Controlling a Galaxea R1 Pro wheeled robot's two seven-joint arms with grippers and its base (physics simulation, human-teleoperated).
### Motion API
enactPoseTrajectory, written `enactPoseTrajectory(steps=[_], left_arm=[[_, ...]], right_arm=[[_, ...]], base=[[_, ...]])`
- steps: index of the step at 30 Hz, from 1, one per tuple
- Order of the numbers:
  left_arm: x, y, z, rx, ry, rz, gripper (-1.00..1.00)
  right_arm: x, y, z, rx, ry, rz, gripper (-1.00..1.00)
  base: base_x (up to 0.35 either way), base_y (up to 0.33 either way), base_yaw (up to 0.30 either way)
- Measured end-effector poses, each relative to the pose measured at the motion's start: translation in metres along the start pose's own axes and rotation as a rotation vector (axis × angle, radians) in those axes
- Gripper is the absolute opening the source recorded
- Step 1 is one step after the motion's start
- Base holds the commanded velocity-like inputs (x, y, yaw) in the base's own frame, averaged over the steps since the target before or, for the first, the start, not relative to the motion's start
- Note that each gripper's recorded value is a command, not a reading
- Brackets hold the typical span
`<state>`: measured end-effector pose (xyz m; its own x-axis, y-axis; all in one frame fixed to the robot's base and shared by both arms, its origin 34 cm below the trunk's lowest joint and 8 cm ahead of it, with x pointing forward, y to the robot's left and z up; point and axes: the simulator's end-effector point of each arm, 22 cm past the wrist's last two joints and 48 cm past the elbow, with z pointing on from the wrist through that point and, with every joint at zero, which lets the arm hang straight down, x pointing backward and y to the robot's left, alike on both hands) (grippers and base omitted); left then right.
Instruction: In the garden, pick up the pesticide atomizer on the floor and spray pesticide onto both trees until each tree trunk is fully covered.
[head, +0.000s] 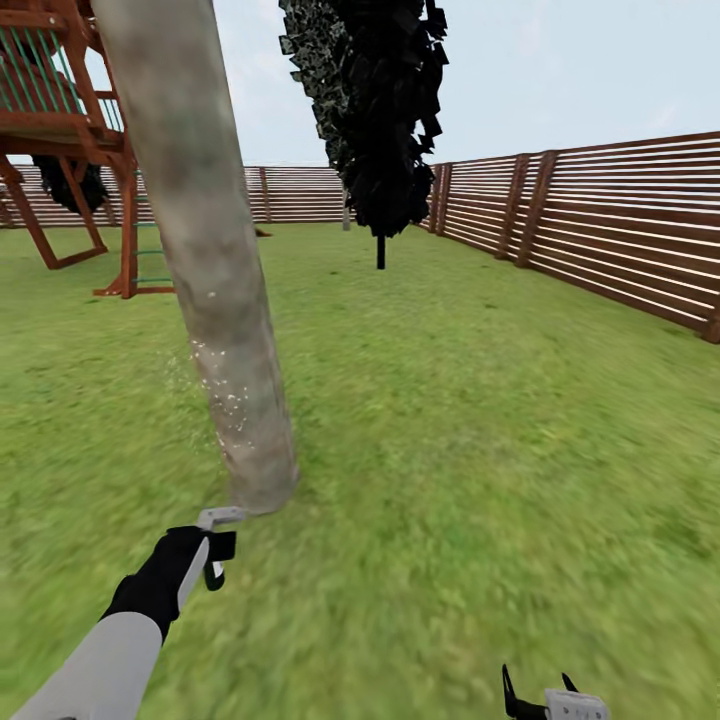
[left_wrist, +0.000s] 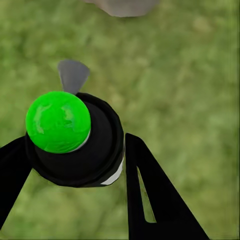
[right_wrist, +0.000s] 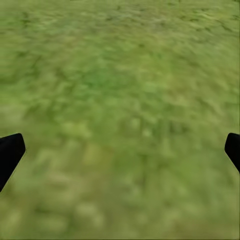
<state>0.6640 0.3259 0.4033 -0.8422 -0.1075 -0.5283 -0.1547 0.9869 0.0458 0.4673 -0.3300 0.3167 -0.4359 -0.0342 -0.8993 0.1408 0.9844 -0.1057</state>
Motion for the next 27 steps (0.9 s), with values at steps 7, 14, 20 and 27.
enactPoseTrajectory(steps=[7,14,20,27], left_arm=[[0.0,-0.014,-0.001,0.052,0.0,-0.003,-1.0],[0.0,-0.024,-0.001,0.098,0.0,0.007,-1.0],[0.0,-0.019,-0.001,0.084,-0.002,0.011,-1.0],[-0.001,-0.019,-0.001,0.084,-0.004,0.009,-1.0]], right_arm=[[0.0,0.0,0.0,0.0,0.0,0.0,1.0],[0.0,0.0,0.0,0.0,0.0,0.0,1.0],[0.0,0.0,0.0,0.0,0.001,0.0,1.0],[0.0,0.0,0.0,0.0,0.001,0.0,1.0]], base=[[0.078,-0.217,0.016],[0.005,-0.272,0.051],[0.102,-0.272,0.268],[0.18,-0.244,0.167]])
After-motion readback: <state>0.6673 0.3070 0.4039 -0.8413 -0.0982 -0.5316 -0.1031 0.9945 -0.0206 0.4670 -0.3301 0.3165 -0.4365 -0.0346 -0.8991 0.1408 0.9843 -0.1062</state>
